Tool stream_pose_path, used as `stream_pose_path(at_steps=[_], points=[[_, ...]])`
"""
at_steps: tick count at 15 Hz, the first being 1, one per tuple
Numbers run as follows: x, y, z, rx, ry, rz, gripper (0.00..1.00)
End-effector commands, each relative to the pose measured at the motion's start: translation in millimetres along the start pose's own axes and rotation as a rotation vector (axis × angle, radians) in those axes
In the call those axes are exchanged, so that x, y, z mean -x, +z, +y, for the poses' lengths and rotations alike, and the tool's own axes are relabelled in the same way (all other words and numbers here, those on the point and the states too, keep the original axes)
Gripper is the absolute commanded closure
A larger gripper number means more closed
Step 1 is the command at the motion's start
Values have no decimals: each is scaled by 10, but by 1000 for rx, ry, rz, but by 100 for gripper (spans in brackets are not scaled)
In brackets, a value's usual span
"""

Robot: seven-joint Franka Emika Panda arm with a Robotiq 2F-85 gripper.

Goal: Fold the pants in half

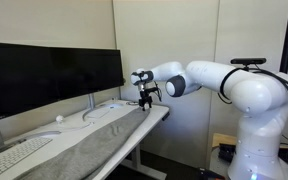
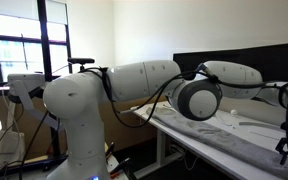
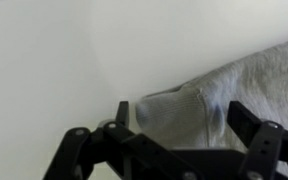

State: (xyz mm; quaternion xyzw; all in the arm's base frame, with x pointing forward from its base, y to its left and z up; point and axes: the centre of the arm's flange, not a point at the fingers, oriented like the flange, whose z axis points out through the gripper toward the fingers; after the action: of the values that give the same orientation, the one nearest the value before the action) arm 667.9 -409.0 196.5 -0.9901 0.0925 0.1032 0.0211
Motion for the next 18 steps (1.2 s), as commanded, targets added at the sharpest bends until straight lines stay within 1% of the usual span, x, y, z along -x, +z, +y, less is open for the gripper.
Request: stream_pose_path(at_steps=[1, 8, 18], points=[[-465, -199, 198, 8, 11, 19, 0], [-500, 16, 128, 0, 3, -12, 0], [-541, 200, 46, -6, -7, -45, 0]])
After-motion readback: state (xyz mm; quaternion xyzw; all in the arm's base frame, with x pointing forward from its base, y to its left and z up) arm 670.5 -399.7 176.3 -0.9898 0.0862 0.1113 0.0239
